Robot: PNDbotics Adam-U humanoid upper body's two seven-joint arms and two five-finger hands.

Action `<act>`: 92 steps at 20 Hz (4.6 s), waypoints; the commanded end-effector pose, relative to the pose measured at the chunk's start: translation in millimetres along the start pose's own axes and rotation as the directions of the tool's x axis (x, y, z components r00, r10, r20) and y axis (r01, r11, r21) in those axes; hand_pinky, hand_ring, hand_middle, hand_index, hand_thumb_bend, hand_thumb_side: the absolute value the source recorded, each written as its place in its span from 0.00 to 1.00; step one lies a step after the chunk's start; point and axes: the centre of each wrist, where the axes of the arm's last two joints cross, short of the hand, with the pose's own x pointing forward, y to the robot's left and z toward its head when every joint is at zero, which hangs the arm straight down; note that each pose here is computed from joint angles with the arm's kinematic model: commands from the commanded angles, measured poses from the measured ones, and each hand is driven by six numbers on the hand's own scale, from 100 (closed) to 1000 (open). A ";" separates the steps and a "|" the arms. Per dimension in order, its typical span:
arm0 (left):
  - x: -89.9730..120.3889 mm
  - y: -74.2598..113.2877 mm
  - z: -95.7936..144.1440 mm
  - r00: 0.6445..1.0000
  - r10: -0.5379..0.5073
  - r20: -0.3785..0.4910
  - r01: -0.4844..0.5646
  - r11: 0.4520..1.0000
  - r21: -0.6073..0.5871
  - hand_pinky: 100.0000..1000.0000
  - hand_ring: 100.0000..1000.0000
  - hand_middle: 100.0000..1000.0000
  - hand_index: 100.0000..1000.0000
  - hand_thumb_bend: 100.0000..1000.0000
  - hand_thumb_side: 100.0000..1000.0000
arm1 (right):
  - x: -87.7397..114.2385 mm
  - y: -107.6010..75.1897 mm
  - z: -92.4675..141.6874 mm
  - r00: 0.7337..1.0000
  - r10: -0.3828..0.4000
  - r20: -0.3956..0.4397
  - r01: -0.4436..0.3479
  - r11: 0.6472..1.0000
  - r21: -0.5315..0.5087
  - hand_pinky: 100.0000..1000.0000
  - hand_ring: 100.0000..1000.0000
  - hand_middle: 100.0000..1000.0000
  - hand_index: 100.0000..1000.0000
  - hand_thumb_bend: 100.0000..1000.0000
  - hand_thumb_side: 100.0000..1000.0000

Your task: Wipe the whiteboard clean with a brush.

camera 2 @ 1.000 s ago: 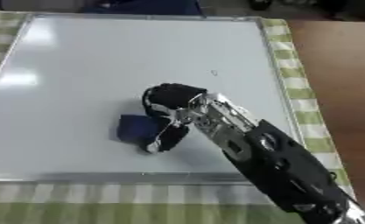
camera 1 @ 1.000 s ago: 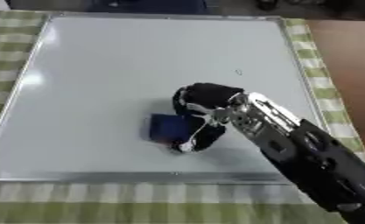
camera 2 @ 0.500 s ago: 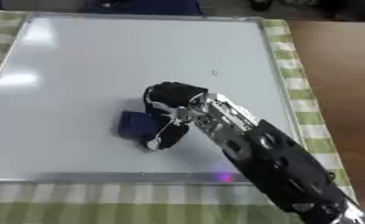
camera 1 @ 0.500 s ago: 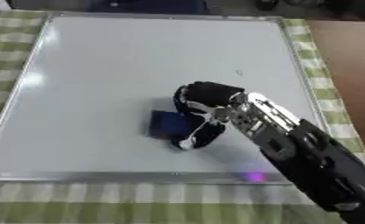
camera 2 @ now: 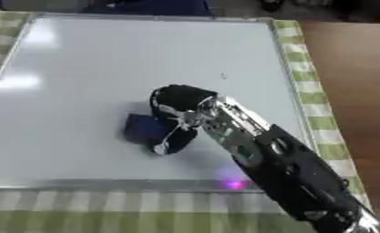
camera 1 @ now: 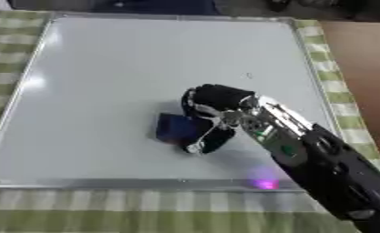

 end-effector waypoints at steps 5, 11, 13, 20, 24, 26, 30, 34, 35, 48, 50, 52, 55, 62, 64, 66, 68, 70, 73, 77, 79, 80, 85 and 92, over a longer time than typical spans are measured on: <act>6.5 -0.2 -5.2 1.000 0.003 0.031 -0.002 1.000 -0.015 0.57 0.77 0.75 0.58 0.16 1.00 | -6.6 -14.9 10.6 1.000 0.004 -0.015 -0.005 0.999 -0.043 0.53 0.57 0.37 0.00 0.15 0.20; 6.5 0.1 -5.3 1.000 0.001 0.031 -0.001 1.000 -0.015 0.57 0.77 0.75 0.58 0.16 1.00 | -12.4 -20.5 18.0 0.999 0.007 -0.038 -0.009 0.998 -0.064 0.52 0.56 0.33 0.00 0.14 0.20; 6.5 0.1 -5.4 1.000 0.001 0.031 0.000 1.000 -0.016 0.57 0.77 0.75 0.58 0.16 1.00 | -14.6 -21.5 20.6 0.999 0.007 -0.046 -0.010 0.997 -0.071 0.52 0.56 0.31 0.00 0.13 0.20; 6.5 0.7 -5.3 1.000 -0.002 0.031 0.003 1.000 -0.016 0.57 0.77 0.75 0.58 0.16 1.00 | -26.4 -23.2 30.6 0.996 0.004 -0.095 -0.012 0.996 -0.091 0.51 0.56 0.28 0.00 0.12 0.18; 6.6 0.8 -5.6 0.999 -0.003 0.032 0.004 1.000 -0.016 0.57 0.77 0.75 0.58 0.16 1.00 | -36.6 -25.1 38.4 0.991 0.003 -0.132 -0.016 0.995 -0.101 0.51 0.56 0.27 0.00 0.11 0.19; 6.5 1.0 -5.4 0.999 -0.004 0.032 0.005 1.000 -0.015 0.57 0.77 0.75 0.58 0.16 1.00 | -42.5 -27.0 43.2 0.988 -0.006 -0.152 -0.010 0.994 -0.108 0.51 0.56 0.27 0.00 0.11 0.19; 6.4 1.1 -5.1 1.000 -0.006 0.030 0.006 1.000 -0.014 0.57 0.77 0.75 0.58 0.16 1.00 | -55.0 -31.9 54.0 0.979 -0.036 -0.199 0.010 0.992 -0.126 0.51 0.55 0.27 0.00 0.10 0.20; 6.5 1.0 -5.3 0.999 -0.006 0.032 0.006 1.000 -0.015 0.57 0.77 0.75 0.58 0.16 1.00 | -72.1 -39.3 66.6 0.963 -0.078 -0.259 0.040 0.988 -0.148 0.51 0.55 0.27 0.00 0.10 0.20; 6.5 0.9 -5.4 0.999 -0.006 0.032 0.006 1.000 -0.015 0.57 0.77 0.75 0.58 0.16 1.00 | -77.0 -41.5 69.5 0.957 -0.090 -0.274 0.049 0.987 -0.152 0.51 0.55 0.27 0.00 0.10 0.20; 7.4 -2.2 -6.9 0.999 0.005 0.037 -0.004 1.000 -0.025 0.57 0.77 0.75 0.58 0.15 1.00 | -136.0 -61.4 88.3 0.877 -0.209 -0.432 0.137 0.972 -0.192 0.51 0.55 0.28 0.00 0.10 0.20; 7.5 -2.4 -7.0 0.999 0.006 0.038 -0.005 1.000 -0.026 0.57 0.78 0.76 0.58 0.14 1.00 | -142.7 -63.3 89.2 0.865 -0.227 -0.447 0.152 0.968 -0.197 0.51 0.55 0.28 0.00 0.10 0.21; 7.5 -2.7 -7.1 0.999 0.006 0.038 -0.005 1.000 -0.028 0.57 0.78 0.76 0.58 0.14 1.00 | -148.0 -66.2 90.2 0.856 -0.235 -0.460 0.155 0.967 -0.204 0.51 0.56 0.28 0.00 0.10 0.21; 7.6 -3.1 -7.3 0.999 0.007 0.039 -0.005 1.000 -0.030 0.57 0.78 0.76 0.57 0.14 1.00 | -152.6 -69.5 90.9 0.851 -0.240 -0.467 0.155 0.965 -0.213 0.51 0.56 0.28 0.00 0.10 0.21; 8.0 -3.9 -8.0 0.999 0.010 0.042 -0.009 0.999 -0.032 0.57 0.78 0.76 0.57 0.14 1.00 | -157.3 -67.3 89.4 0.845 -0.244 -0.475 0.160 0.965 -0.210 0.51 0.56 0.28 0.00 0.10 0.22; 7.9 -3.9 -7.8 0.999 0.010 0.041 -0.009 0.999 -0.032 0.57 0.78 0.76 0.57 0.14 1.00 | -160.7 -65.9 89.6 0.837 -0.248 -0.488 0.161 0.964 -0.213 0.51 0.56 0.28 0.00 0.10 0.22; 7.8 -3.8 -7.6 0.999 0.010 0.039 -0.009 0.999 -0.032 0.57 0.78 0.76 0.57 0.13 1.00 | -164.5 -63.8 89.8 0.829 -0.252 -0.499 0.164 0.963 -0.214 0.52 0.56 0.29 0.00 0.11 0.22; 7.7 -3.9 -7.4 0.999 0.010 0.038 -0.009 0.999 -0.033 0.57 0.78 0.76 0.57 0.13 1.00 | -167.4 -61.4 89.7 0.824 -0.254 -0.507 0.167 0.963 -0.211 0.52 0.56 0.29 0.00 0.11 0.22; 7.8 -4.0 -7.5 0.999 0.010 0.038 -0.009 0.999 -0.033 0.57 0.78 0.76 0.57 0.13 1.00 | -169.7 -59.2 89.6 0.820 -0.256 -0.512 0.170 0.963 -0.208 0.52 0.56 0.29 0.00 0.11 0.22; 7.9 -4.3 -7.6 0.999 0.011 0.039 -0.010 0.999 -0.033 0.57 0.78 0.76 0.57 0.13 1.00 | -172.3 -56.5 89.7 0.819 -0.252 -0.516 0.172 0.965 -0.200 0.52 0.57 0.29 0.00 0.12 0.23; 8.0 -4.8 -7.9 0.999 0.014 0.040 -0.012 0.999 -0.035 0.57 0.78 0.76 0.57 0.13 1.00 | -175.4 -54.9 90.7 0.817 -0.235 -0.527 0.155 0.969 -0.192 0.53 0.57 0.29 0.00 0.12 0.23; 8.1 -4.9 -8.0 0.999 0.014 0.040 -0.013 0.999 -0.036 0.57 0.78 0.76 0.57 0.13 1.00 | -177.4 -54.4 91.8 0.813 -0.230 -0.535 0.148 0.970 -0.192 0.53 0.57 0.29 0.00 0.11 0.22; 8.1 -5.0 -8.1 0.999 0.014 0.040 -0.013 0.999 -0.036 0.57 0.78 0.76 0.57 0.13 1.00 | -178.0 -54.2 92.0 0.812 -0.228 -0.537 0.145 0.970 -0.192 0.53 0.57 0.29 0.00 0.11 0.22; 8.3 -5.5 -8.3 0.999 0.016 0.041 -0.014 0.999 -0.039 0.57 0.78 0.76 0.57 0.13 1.00 | -182.2 -50.1 92.9 0.812 -0.226 -0.537 0.166 0.973 -0.159 0.55 0.60 0.33 0.01 0.13 0.27; 8.4 -5.9 -8.4 0.999 0.017 0.041 -0.016 0.999 -0.042 0.57 0.78 0.76 0.57 0.12 1.00 | -181.6 -52.7 90.2 0.841 -0.198 -0.503 0.174 0.980 -0.096 0.59 0.64 0.37 0.13 0.15 0.36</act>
